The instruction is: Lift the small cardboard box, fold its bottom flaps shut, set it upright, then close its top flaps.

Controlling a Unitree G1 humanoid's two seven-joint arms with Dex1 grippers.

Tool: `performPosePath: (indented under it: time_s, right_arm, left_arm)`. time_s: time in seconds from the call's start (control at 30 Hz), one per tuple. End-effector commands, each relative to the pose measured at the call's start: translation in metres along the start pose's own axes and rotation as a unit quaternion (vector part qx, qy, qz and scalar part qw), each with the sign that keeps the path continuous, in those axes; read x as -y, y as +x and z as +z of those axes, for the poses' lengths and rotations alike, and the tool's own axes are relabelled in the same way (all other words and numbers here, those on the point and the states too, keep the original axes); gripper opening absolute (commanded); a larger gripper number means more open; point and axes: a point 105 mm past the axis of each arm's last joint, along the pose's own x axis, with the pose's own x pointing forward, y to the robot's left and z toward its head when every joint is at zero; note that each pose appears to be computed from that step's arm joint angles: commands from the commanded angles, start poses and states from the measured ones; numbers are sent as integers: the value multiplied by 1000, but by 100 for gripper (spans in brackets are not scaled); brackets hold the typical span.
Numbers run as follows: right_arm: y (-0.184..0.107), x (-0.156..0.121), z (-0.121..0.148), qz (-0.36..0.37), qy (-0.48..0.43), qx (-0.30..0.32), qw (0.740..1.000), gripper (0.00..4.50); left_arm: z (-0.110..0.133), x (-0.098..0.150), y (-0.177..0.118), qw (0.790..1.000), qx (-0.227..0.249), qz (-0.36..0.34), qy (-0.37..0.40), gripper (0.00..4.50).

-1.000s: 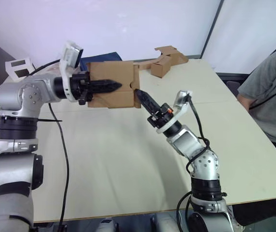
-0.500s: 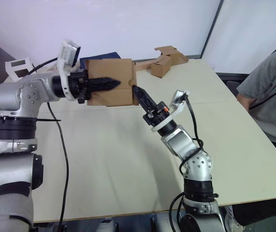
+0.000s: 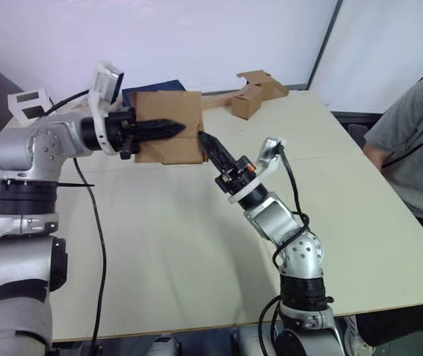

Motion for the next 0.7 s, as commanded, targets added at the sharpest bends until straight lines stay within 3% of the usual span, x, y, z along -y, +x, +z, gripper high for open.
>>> performPosePath:
  time_s: [0.03, 0.7]
  right_arm:
    - [15, -36, -25, 80, -22, -59, 995, 144]
    - [-20, -18, 8, 25, -60, -25, 998, 144]
  left_arm:
    - [9, 5, 4, 1000, 10, -10, 23, 0]
    - [10, 3, 1, 1000, 11, -1, 23, 0]
